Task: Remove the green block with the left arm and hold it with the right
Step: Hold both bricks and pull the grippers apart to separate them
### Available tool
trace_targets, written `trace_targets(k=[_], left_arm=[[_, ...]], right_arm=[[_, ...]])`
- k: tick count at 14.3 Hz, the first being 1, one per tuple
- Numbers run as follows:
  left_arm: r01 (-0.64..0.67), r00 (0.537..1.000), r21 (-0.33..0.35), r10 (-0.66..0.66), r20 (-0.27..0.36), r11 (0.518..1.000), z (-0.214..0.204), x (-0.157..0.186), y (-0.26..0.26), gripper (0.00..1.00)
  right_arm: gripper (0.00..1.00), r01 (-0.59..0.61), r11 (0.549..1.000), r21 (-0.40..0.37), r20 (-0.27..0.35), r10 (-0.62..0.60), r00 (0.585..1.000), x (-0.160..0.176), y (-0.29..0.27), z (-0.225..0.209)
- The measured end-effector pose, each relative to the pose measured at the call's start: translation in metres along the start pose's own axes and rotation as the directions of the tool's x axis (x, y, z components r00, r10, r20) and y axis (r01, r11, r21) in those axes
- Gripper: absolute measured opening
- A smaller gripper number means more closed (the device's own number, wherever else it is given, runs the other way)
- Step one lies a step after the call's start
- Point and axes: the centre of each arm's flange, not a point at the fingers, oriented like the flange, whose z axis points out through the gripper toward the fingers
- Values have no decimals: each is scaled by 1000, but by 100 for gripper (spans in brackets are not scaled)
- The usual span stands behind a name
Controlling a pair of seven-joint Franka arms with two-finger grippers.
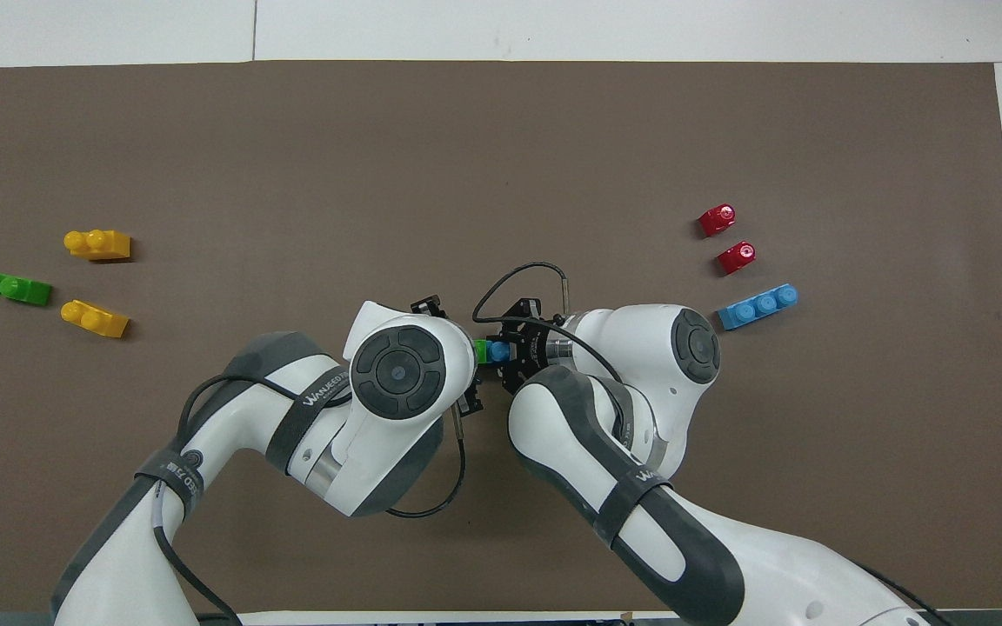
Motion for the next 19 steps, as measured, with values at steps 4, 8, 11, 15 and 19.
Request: trace_targets(k=[4, 8, 11, 15, 19], left_arm=[[-11, 1000, -1, 11, -13, 1000, 12, -1, 0, 100], [-16, 1000, 0, 16, -15, 1000, 18, -2, -2, 100], [-18, 1000, -1, 18, -14, 1000, 18, -3, -3, 100], [-30, 999, -5, 30, -17, 1000, 18, -5, -5, 81], [-33, 999, -13, 33, -16, 999, 17, -5, -4, 53]], right_arm=[[35, 1, 1000, 2, 2, -1, 1000, -1, -1, -1], [35, 2, 1000, 4, 4, -2, 1000, -2, -2, -1], [35, 2, 1000, 4, 4, -2, 1000, -2, -2, -1], [35, 2, 1000, 4, 4, -2, 1000, -2, -2, -1], [35, 6, 1000, 1, 2, -6, 1000, -2, 0, 0]])
